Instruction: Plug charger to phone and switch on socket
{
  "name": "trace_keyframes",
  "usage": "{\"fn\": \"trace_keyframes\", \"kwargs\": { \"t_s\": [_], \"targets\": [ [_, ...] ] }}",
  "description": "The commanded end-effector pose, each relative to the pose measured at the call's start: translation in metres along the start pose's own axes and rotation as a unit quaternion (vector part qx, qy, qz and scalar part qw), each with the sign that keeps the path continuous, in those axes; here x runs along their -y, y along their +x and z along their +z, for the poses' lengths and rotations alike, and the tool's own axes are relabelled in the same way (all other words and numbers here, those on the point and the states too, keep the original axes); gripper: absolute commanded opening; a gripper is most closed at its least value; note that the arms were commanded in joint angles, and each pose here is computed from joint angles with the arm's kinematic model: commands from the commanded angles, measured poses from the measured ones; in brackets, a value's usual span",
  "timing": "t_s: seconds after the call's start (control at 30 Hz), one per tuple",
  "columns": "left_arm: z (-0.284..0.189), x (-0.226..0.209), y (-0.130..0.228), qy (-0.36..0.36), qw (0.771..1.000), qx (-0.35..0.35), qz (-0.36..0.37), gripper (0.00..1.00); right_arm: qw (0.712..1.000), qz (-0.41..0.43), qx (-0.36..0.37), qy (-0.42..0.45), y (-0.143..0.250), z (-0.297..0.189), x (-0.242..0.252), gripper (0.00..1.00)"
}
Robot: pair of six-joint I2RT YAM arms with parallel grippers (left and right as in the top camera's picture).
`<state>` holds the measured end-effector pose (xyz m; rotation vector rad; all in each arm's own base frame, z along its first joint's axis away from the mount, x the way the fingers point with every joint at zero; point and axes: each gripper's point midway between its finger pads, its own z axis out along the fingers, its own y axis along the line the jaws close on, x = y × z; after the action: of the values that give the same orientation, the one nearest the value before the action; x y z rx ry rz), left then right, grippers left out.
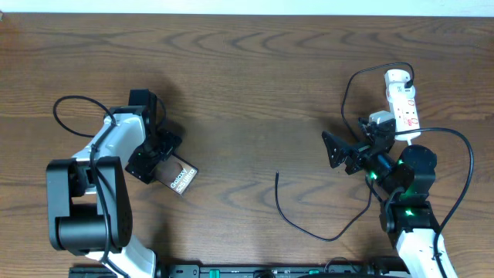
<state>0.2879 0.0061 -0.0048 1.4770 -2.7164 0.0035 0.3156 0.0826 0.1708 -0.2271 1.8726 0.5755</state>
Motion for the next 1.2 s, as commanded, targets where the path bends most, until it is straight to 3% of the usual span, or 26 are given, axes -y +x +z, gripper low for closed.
{"fn": "trace_keyframes", "kwargs": {
  "t_s": [0.0, 0.17, 0.37, 0.67, 0.97, 1.17],
  "targets": [
    [0.0246, -0.0222, 0.0116, -0.047, 0.999, -0.021, 0.000, 0.96, 1.000, 0.000, 0.007, -0.006, -0.0079, 0.0000, -0.0034, 0.99],
    [0.0246, -0.0222, 0.0115, -0.047, 0.999, -0.021, 0.000, 0.95, 1.000, 0.000, 0.007, -0.006, -0.0079, 0.0000, -0.0034, 0.99],
    [0.0246, -0.0216, 0.0111, -0.046, 0.999, -0.020, 0.000, 0.61, 1.000, 0.000, 0.008, -0.006, -0.0084, 0.0000, -0.0034, 0.99],
    [0.0246, -0.0215, 0.0111, -0.045, 0.999, -0.020, 0.000, 0.61, 1.000, 0.000, 0.008, -0.006, -0.0084, 0.0000, -0.0034, 0.99],
    [0.0246, -0.0214, 0.0112, -0.045, 0.999, -0.020, 0.000, 0.52, 1.000, 0.000, 0.008, -0.006, -0.0083, 0.0000, -0.0034, 0.99],
    [0.0247, -0.0208, 0.0121, -0.043, 0.999, -0.023, 0.000, 0.26, 1.000, 0.000, 0.008, -0.005, -0.0084, 0.0000, -0.0031, 0.99]
  ]
}}
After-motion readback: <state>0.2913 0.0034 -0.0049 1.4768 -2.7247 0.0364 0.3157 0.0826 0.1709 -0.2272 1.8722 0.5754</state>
